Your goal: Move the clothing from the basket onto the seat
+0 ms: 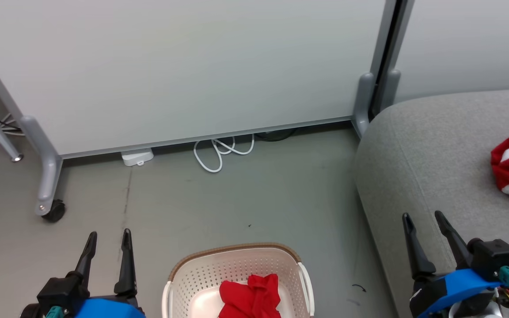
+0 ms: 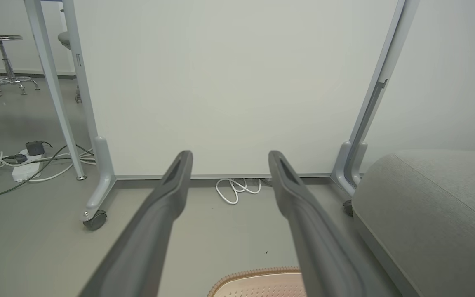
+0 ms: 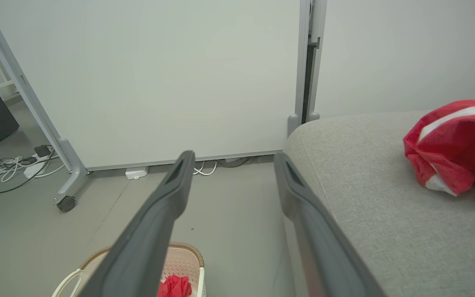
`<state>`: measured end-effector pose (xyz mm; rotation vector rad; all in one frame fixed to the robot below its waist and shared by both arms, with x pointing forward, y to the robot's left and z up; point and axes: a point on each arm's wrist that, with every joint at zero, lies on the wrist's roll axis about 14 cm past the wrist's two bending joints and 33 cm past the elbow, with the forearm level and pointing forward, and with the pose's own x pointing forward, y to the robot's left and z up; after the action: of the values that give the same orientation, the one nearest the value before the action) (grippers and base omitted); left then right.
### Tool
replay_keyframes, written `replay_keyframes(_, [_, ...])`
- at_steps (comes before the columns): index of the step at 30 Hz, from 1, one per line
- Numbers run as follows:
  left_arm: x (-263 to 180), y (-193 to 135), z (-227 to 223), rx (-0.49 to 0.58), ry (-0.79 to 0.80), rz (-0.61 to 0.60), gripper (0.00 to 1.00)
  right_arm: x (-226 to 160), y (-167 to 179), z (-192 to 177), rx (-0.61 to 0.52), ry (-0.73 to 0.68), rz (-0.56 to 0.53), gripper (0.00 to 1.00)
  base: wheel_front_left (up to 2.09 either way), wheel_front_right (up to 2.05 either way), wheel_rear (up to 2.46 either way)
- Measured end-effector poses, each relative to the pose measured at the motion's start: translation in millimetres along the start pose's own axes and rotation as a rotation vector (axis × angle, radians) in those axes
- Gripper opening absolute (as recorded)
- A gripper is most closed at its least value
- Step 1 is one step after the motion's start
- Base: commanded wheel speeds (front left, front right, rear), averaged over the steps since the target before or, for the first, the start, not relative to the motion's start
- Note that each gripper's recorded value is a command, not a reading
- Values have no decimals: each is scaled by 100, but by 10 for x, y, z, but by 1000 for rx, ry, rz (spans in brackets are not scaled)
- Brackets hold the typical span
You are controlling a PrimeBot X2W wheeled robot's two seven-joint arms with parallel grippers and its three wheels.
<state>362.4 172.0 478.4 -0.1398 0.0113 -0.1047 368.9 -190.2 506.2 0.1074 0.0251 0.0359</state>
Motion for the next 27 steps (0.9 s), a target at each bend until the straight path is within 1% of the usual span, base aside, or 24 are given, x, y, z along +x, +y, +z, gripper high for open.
replay_keyframes(6, [-170, 209, -36, 1, 9, 76, 100, 13, 129, -15, 9, 7, 38, 100, 0, 0, 0])
replay_keyframes(10, [-235, 271, -72, 3, 19, 100, 100, 46, 238, -30, 21, 12, 69, 100, 0, 0, 0])
replay_keyframes(19, [-248, 263, -133, -1, 36, 109, 100, 90, 373, -93, 36, 30, 108, 100, 0, 0, 0])
replay_keyframes(27, [-230, 205, -134, 1, 36, 95, 100, 89, 359, -124, 41, 38, 103, 100, 0, 0, 0])
